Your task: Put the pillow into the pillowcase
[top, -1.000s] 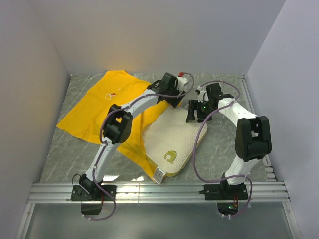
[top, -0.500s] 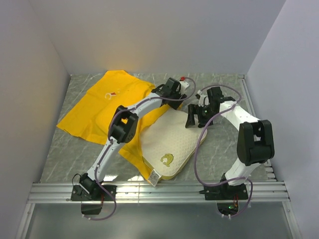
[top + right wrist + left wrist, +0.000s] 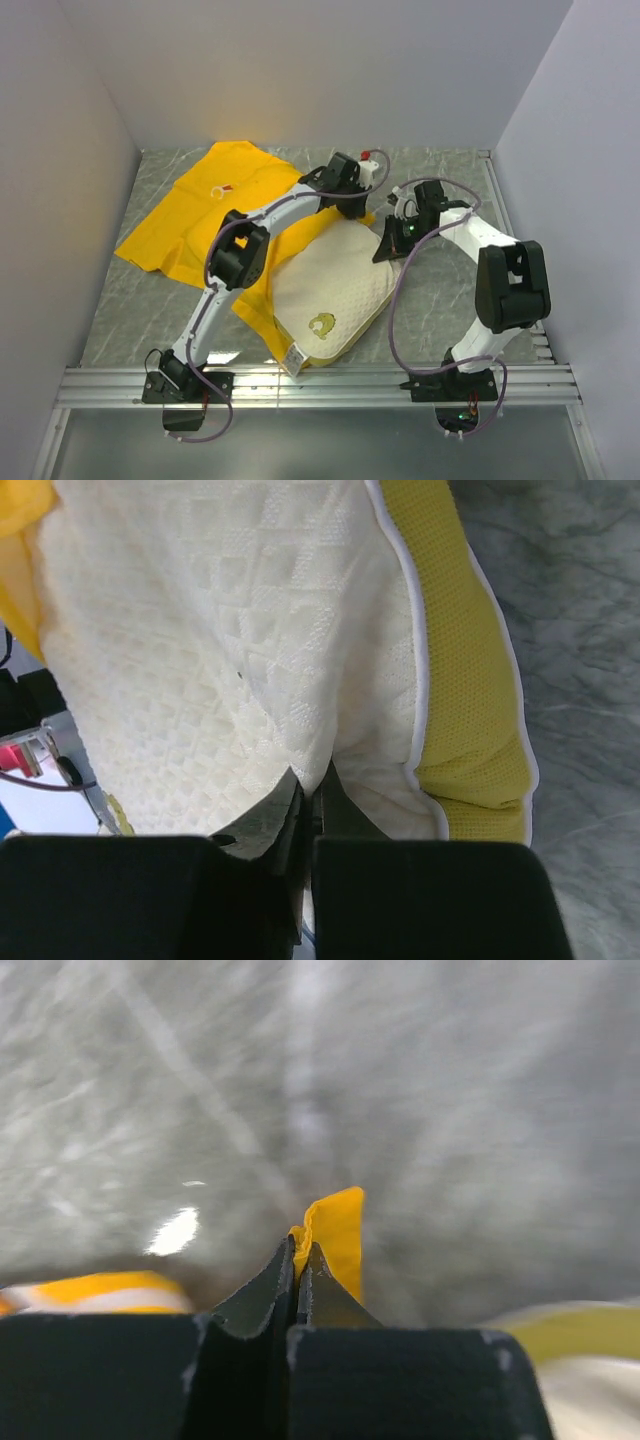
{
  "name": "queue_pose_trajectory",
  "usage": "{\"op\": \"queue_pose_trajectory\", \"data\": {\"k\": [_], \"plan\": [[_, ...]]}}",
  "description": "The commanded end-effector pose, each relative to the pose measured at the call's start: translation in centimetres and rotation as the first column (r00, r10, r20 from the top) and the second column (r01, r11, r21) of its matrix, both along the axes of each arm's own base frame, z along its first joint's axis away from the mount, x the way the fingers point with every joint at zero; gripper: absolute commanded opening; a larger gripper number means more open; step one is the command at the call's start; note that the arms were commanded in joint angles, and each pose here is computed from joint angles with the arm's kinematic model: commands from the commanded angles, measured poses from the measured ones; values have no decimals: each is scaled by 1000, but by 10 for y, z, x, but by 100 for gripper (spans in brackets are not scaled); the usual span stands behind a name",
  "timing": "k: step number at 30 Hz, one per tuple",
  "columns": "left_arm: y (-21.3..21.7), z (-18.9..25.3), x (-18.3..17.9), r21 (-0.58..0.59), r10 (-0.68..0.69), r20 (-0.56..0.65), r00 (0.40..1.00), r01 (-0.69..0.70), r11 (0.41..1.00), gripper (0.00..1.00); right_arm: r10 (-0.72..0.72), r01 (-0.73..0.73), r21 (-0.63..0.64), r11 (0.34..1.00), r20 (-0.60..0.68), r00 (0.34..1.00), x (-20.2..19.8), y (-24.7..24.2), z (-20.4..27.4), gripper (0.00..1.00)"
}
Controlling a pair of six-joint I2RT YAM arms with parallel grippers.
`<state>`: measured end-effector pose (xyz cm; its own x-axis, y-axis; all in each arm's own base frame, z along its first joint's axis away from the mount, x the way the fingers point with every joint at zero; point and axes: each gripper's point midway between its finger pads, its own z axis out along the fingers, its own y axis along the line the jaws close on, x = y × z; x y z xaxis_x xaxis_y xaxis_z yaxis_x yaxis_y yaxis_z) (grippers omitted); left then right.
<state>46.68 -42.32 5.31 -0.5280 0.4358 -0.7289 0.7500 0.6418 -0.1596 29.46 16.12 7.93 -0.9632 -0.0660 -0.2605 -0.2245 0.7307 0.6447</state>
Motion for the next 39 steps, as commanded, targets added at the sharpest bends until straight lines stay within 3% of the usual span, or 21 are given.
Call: {"op": "queue_pose_trajectory", "data": {"k": [1,7,14,16,17,22,24,27,29,30,32,33,34,38,39], "plan": [[-47,156,-36,-372,-117,44,992,125,920,0,22,-40,107,993,166,986,14,27,50,0],[-70,221,-82,-563,-209,-28,977,157,811,0,-4,-41,164,986,262,965,22,45,87,0],[-73,219,-115,-706,-267,-211,940,42,707,0,-109,7,235,972,422,900,37,46,149,0],[-72,210,-123,-714,-271,-283,920,-13,700,0,-141,46,220,974,438,888,42,42,147,0],[-74,219,-125,-744,-292,-256,921,5,668,0,-149,54,215,975,455,878,45,40,148,0],[-77,209,-134,-761,-312,-303,901,-32,648,0,-168,115,138,984,489,856,61,29,129,0],[-76,192,-129,-727,-286,-341,895,-59,684,0,-162,162,42,986,479,863,65,14,111,20],[-69,176,-114,-688,-218,-327,920,-73,722,0,-145,174,-23,985,451,881,50,-10,105,75],[-66,165,-106,-658,-203,-316,927,-60,750,0,-145,182,-43,982,443,885,35,-28,112,94],[-66,163,-105,-648,-203,-305,931,-47,760,2,-144,183,-45,982,445,884,30,-34,116,96],[-63,164,-95,-604,-170,-233,958,-6,797,20,-164,217,-81,973,426,890,21,-54,113,97],[-61,166,-93,-586,-160,-206,965,10,811,38,-170,229,-93,969,423,890,14,-60,112,98],[-58,176,-82,-559,-134,-101,986,55,827,44,-163,229,-130,965,388,907,4,-66,94,98],[-28,184,-70,-372,-63,64,996,82,924,76,-170,220,-205,954,236,957,-24,-80,32,99],[-21,182,-66,-328,-54,96,994,83,941,76,-167,208,-195,959,206,964,-27,-78,21,100]]}}
